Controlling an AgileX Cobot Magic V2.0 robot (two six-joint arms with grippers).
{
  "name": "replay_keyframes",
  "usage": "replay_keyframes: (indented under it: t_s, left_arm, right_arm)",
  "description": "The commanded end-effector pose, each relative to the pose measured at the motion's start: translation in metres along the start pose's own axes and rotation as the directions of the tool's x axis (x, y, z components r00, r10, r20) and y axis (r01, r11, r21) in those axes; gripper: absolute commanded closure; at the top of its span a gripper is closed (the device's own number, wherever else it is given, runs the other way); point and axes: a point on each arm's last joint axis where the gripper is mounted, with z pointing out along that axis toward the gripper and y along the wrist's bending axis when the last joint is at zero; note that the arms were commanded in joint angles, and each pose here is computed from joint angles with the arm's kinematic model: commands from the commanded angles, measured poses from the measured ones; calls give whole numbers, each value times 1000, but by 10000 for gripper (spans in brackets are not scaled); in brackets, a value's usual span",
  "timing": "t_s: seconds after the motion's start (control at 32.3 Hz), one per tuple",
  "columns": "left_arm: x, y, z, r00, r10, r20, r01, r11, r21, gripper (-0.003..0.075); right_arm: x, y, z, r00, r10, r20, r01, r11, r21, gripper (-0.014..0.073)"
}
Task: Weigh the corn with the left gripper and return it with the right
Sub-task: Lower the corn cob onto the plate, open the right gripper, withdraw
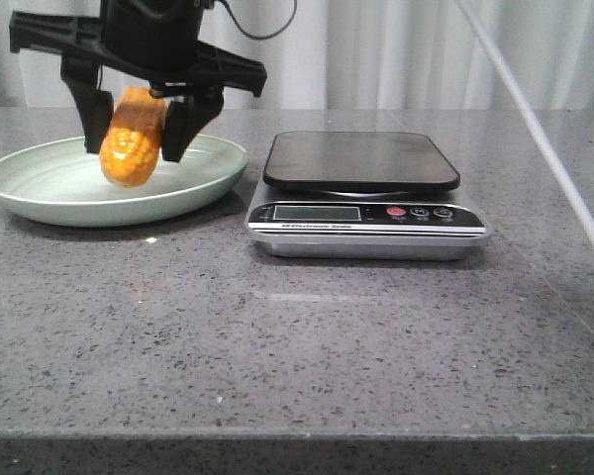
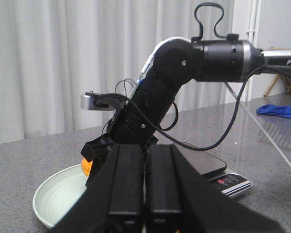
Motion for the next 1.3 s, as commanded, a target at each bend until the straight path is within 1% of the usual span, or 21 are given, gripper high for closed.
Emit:
replay_keyframes:
  t_s: [0.0,0.06,0.12,0.22,0.31,0.4,0.46,0.62,0.65,0.71,0.77,0.84,0.99,1.05,1.14,1.21,1.27]
  left_arm:
    - [-16,-2,-2,995,-4,104,2,1000,22,587]
    - [-16,-2,-2,995,-4,104,2,1000,22,587]
    - [-16,-2,-2,995,-4,104,2,1000,22,587]
    - [-16,-2,-2,995,-4,104,2,1000,22,587]
    - [-16,-2,-2,995,-4,104,2,1000,22,587]
    - [-16,-2,-2,995,-4,104,2,1000,22,587]
    - [-16,-2,-2,995,-4,104,2,1000,22,587]
    - [-16,-2,-2,995,-4,104,2,1000,22,587]
    - [-16,-2,-2,995,-4,104,2,1000,22,587]
    - [-16,-2,-2,995,-4,104,2,1000,22,587]
    - [-16,-2,-2,995,-4,104,2,1000,22,587]
    - [-16,-2,-2,995,-4,104,2,1000,22,587]
    - [-16,-2,-2,995,-4,104,2,1000,22,587]
    - [-16,-2,-2,995,-4,104,2,1000,22,587]
    - [-16,-2,-2,995,-4,104,2,1000,22,587]
    - [-16,-2,-2,995,-3,104,0,1000,21,587]
    - [-16,-1,-2,995,-1,105,-1,1000,21,587]
  right_arm:
    - [-19,7,-44,992,-6,126,14,998,-61,-17]
    - [-19,7,-46,992,-4,127,12,998,-60,2]
    - [-21,6,-50,992,-2,125,9,998,-57,2]
    - [-28,2,-66,990,10,137,-3,999,-53,2]
    - [-38,-12,-89,990,17,142,-13,999,-31,3]
    - [-44,-27,-114,988,-30,149,32,999,-11,31]
    - [-49,-42,-132,986,-52,158,51,999,12,75]
    - [-57,-83,-182,979,-90,182,78,994,77,240]
    - [-58,-89,-189,977,-105,186,90,992,88,260]
    - [-58,-104,-211,973,-114,203,98,991,86,316]
    - [-57,-117,-235,966,-115,232,103,993,63,347]
    - [-53,-128,-257,957,-121,265,110,992,57,346]
    - [-29,-150,-296,931,-133,339,104,989,102,346]
    - [-15,-154,-307,911,-147,385,112,987,112,346]
    - [20,-154,-322,858,-192,477,156,981,114,346]
    - [52,-154,-328,819,-202,537,177,979,99,346]
    - [83,-157,-332,774,-216,595,186,976,112,347]
